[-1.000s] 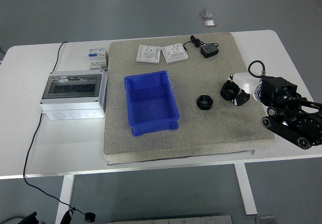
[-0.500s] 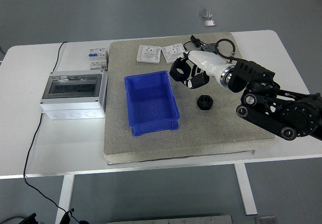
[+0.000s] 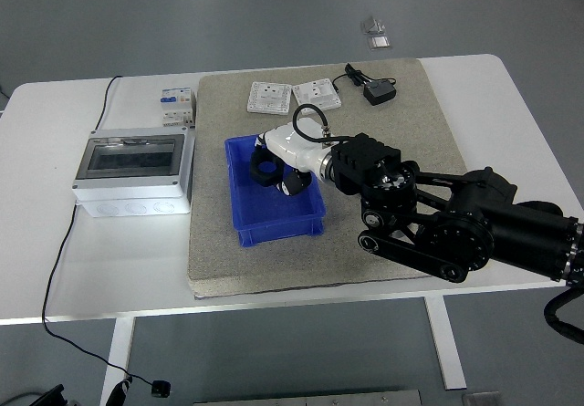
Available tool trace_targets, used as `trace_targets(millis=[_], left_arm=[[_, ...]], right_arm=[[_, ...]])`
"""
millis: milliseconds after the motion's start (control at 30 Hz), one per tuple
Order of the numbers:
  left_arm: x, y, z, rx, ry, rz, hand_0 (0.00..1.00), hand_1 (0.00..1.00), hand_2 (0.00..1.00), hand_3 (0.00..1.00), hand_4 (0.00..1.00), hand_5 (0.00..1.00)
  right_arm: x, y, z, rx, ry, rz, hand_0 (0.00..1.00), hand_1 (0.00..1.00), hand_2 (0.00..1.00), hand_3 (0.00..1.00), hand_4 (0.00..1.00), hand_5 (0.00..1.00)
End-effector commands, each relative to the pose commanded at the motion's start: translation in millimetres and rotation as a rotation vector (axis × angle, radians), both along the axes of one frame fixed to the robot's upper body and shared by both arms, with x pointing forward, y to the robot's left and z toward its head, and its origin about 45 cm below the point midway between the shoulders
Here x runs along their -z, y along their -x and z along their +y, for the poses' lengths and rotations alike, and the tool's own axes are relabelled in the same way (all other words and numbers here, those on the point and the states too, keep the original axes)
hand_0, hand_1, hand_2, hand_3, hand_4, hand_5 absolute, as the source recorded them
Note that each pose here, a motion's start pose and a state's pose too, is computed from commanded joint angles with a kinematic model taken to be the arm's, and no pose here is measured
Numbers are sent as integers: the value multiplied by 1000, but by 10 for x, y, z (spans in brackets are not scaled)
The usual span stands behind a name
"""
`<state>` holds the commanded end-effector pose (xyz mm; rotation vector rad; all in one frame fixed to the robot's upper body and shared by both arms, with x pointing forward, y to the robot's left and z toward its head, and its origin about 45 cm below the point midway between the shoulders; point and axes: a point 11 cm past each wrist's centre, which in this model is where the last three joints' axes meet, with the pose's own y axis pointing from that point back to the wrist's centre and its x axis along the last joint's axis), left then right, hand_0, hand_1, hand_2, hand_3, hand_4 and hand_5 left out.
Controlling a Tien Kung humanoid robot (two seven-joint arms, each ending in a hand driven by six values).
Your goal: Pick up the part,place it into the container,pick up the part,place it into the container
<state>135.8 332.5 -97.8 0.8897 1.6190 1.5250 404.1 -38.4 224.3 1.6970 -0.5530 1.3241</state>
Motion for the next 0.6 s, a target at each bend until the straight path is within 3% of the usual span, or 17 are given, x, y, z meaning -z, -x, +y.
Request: trace_targets(millis=[100, 133, 333, 500, 600], left_arm=[[0, 2, 0, 1, 0, 1, 686, 754, 755, 844, 973, 998], [0, 3, 0, 1, 0, 1, 685, 753, 754, 844, 972, 998], [2, 3, -7, 3, 1, 2, 685, 753, 754, 844, 972, 998], [13, 15, -33, -4, 5, -1, 685, 753, 755, 843, 971, 998], [18, 24, -37, -10, 6, -3, 685, 753, 754, 843, 972, 998]], right_arm=[[-38, 6, 12, 1, -7, -9, 532, 572, 846, 810, 816, 272], [-49, 9, 15, 2, -10, -10, 528, 596, 898, 869, 861, 318], [-118, -7, -46, 30, -77, 1, 528, 596, 898, 869, 861, 318], [-246, -174, -494, 156, -153, -20, 520, 594, 900, 873, 871, 325], [-196, -308, -926, 276, -150, 1, 513, 586, 884, 873, 877, 331]])
